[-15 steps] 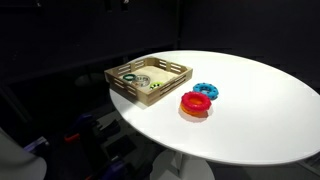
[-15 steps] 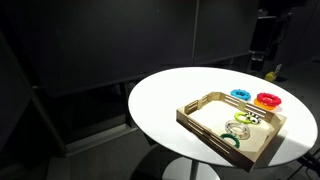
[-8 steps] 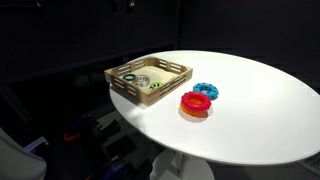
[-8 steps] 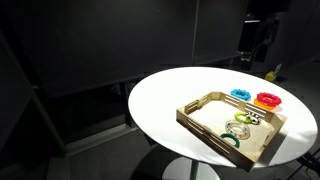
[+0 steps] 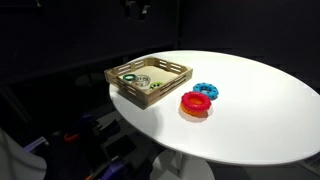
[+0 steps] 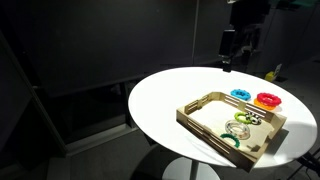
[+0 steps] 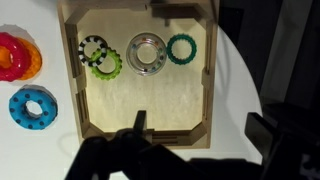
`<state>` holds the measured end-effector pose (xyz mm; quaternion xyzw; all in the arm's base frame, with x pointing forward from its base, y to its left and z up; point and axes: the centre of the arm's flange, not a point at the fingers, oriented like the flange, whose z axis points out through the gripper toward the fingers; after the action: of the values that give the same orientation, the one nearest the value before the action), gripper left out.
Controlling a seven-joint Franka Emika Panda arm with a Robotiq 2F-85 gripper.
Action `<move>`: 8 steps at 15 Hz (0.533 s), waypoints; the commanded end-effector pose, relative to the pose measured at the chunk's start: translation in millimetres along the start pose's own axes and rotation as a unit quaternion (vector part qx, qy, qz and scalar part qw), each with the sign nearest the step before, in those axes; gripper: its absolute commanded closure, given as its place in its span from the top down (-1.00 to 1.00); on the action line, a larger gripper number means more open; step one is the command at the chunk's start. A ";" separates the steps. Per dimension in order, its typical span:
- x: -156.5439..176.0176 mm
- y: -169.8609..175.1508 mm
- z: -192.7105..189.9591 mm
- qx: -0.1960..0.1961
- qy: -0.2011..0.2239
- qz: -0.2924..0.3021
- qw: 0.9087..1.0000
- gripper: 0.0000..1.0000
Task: Remove the small white and black ring from the tray and put it on the table on the blue right
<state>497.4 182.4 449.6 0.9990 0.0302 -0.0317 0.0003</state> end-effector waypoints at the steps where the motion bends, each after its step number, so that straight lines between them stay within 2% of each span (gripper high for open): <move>1: 7.3 18.6 9.0 -0.001 0.022 0.036 0.999 1.00; 5: 7.2 40.2 24.5 0.004 0.045 0.063 0.997 1.00; 8: 13.0 40.4 28.9 0.010 0.031 0.054 0.998 1.00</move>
<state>510.9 142.5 419.6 0.9997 -0.0248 -0.0008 -0.0093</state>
